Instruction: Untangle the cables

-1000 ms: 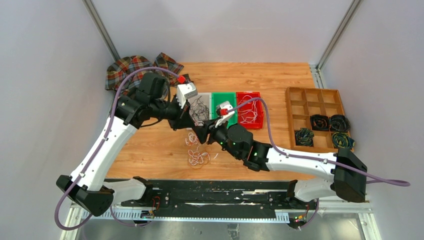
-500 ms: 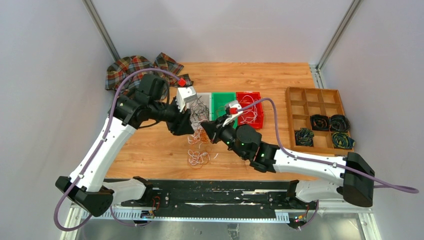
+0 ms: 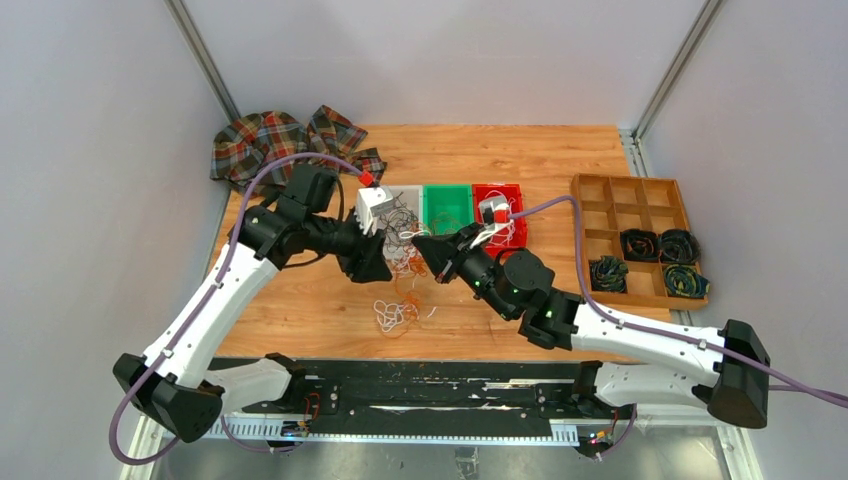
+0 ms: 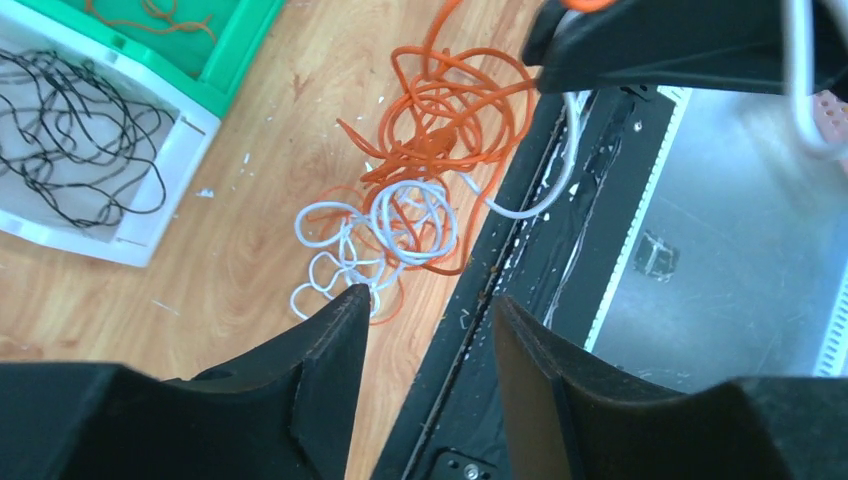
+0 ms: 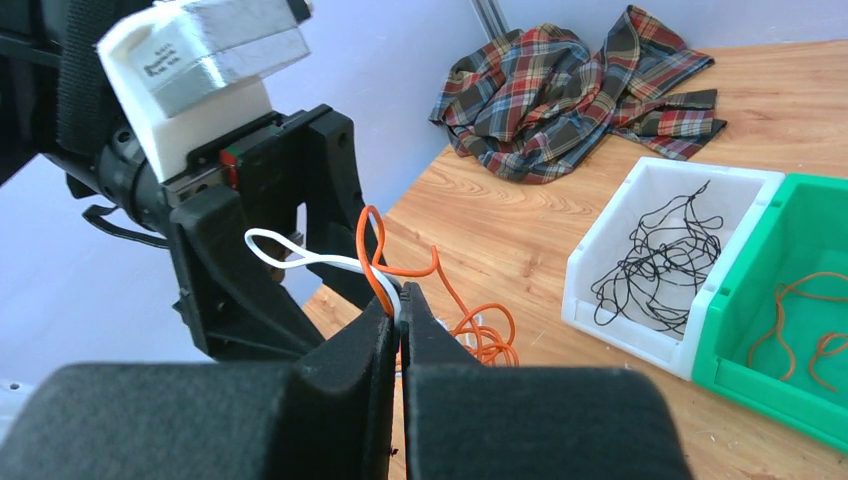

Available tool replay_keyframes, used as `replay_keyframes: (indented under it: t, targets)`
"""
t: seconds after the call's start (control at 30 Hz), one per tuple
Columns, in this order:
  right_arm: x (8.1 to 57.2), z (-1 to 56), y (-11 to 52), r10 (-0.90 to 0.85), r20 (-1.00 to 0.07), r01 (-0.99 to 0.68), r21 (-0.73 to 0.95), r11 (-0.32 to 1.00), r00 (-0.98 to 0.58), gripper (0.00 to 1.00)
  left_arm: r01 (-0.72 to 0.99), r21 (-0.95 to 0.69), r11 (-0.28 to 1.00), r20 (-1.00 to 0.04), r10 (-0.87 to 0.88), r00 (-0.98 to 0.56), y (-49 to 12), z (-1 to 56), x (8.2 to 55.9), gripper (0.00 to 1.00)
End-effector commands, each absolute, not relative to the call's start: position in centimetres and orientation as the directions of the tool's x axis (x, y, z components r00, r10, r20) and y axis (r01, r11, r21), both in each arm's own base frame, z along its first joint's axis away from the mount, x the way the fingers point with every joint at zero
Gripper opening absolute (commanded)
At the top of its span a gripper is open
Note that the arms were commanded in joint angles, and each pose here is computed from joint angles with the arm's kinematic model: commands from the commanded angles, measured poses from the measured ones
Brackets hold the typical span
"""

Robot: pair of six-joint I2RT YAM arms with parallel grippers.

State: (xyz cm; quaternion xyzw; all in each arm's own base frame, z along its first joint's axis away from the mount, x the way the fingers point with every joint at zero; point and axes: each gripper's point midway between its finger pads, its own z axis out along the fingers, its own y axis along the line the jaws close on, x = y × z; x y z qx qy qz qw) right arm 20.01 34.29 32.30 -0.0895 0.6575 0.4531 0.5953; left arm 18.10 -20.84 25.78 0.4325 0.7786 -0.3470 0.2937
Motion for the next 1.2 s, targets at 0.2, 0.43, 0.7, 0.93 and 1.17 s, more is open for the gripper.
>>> replay_keyframes:
  t: [0.2,0.43,0.7,0.93,1.17]
  targets:
    - [19.5,33.0,33.7,0.458,-0.839,-0.665,0.524,0.532,-0.295,0.01,0.838,-0.395,0.377,-0.828,0.248,-0.502,-22.1,29.5,19.6,0.40]
    - [19.2,33.4,33.4,0.469,-0.833,-0.672,0.528,0.519,-0.293,0.01,0.829,-0.413,0.376,-0.820,0.242,-0.518,-21.7,28.9,19.7,0.39]
    - [19.1,33.9,33.5,0.479,-0.827,-0.675,0.535,0.509,-0.294,0.01,0.768,-0.498,0.403,-0.775,0.190,-0.602,-22.0,27.2,19.8,0.45]
    - [19.1,34.2,33.5,0.484,-0.825,-0.679,0.536,0.503,-0.292,0.01,0.761,-0.534,0.368,-0.773,0.153,-0.616,-22.6,27.7,19.7,0.42]
    - [19.1,34.3,33.7,0.490,-0.819,-0.679,0.543,0.494,-0.299,0.01,0.759,-0.551,0.348,-0.771,0.135,-0.622,-22.9,27.9,19.7,0.23]
